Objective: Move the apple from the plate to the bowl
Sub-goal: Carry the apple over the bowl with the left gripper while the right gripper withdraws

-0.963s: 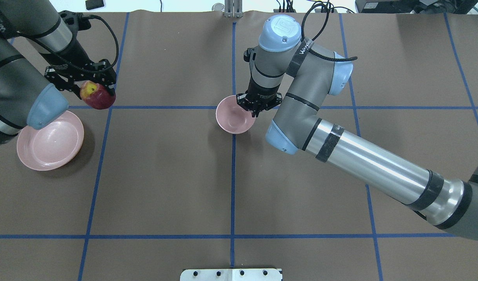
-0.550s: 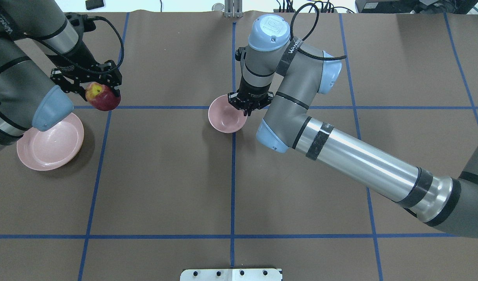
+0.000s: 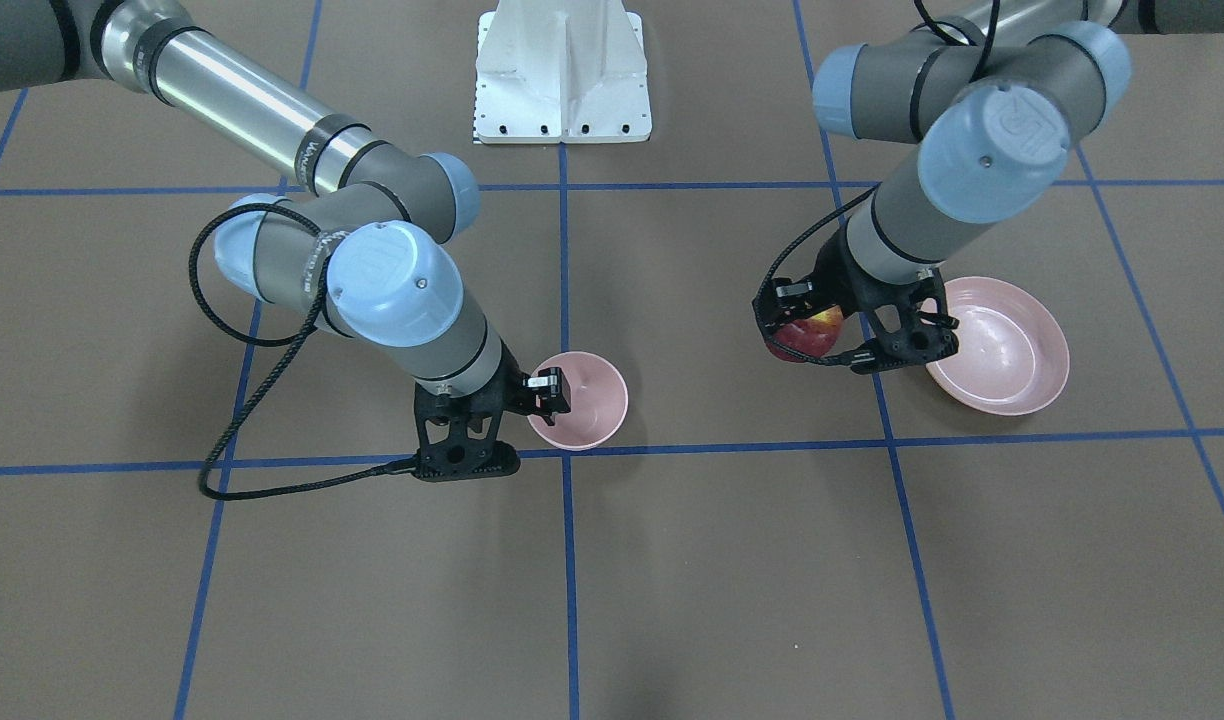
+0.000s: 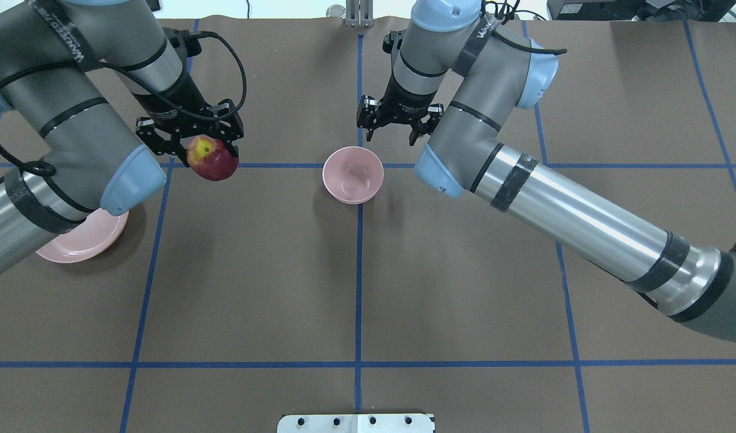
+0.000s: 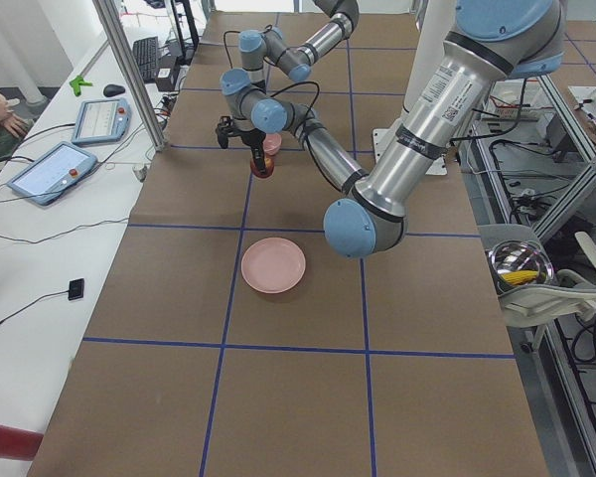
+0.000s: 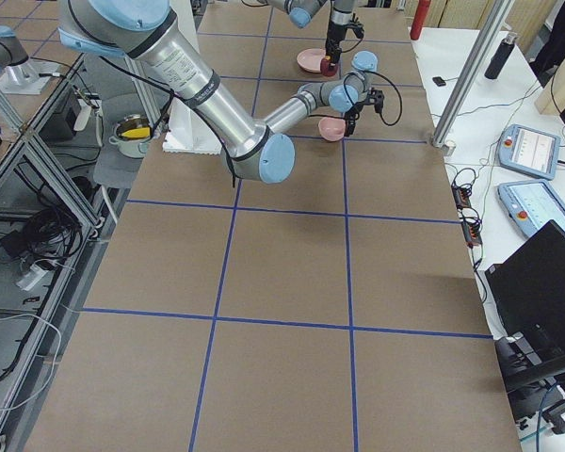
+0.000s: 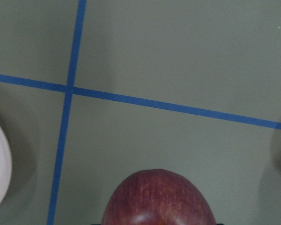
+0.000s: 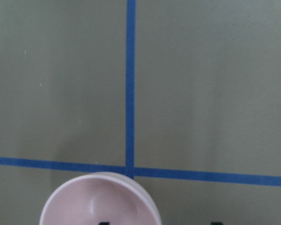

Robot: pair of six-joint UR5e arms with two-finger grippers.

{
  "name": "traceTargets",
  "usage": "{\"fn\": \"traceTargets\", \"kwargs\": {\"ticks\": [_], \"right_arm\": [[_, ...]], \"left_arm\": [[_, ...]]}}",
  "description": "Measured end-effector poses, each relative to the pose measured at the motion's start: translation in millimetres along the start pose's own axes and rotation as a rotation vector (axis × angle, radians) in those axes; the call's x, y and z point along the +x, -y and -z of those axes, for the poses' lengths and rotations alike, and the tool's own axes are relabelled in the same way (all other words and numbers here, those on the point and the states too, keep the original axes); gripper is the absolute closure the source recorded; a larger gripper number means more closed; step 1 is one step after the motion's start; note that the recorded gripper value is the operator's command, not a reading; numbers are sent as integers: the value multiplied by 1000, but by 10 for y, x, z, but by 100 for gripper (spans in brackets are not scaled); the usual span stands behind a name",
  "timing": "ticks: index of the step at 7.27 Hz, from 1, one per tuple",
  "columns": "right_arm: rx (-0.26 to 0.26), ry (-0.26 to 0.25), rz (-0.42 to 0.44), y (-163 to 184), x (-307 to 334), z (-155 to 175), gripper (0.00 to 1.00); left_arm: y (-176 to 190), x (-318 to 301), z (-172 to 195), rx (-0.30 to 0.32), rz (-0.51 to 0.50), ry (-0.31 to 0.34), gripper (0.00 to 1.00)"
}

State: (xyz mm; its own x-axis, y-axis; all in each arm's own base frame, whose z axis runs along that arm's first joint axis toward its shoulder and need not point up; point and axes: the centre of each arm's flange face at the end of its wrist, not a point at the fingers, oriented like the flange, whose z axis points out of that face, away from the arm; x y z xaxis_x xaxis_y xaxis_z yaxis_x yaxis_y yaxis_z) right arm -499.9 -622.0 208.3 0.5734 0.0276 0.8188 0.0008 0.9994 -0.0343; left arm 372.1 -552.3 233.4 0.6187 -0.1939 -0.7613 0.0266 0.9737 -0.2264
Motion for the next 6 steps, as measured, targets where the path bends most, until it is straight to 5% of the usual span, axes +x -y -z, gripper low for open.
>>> {"fn": "traceTargets", "kwargs": {"ticks": [6], "right_arm": [[9, -76, 0, 272, 1726, 319, 0]], "left_arm": [[24, 1712, -437, -5, 49, -14, 100]]}}
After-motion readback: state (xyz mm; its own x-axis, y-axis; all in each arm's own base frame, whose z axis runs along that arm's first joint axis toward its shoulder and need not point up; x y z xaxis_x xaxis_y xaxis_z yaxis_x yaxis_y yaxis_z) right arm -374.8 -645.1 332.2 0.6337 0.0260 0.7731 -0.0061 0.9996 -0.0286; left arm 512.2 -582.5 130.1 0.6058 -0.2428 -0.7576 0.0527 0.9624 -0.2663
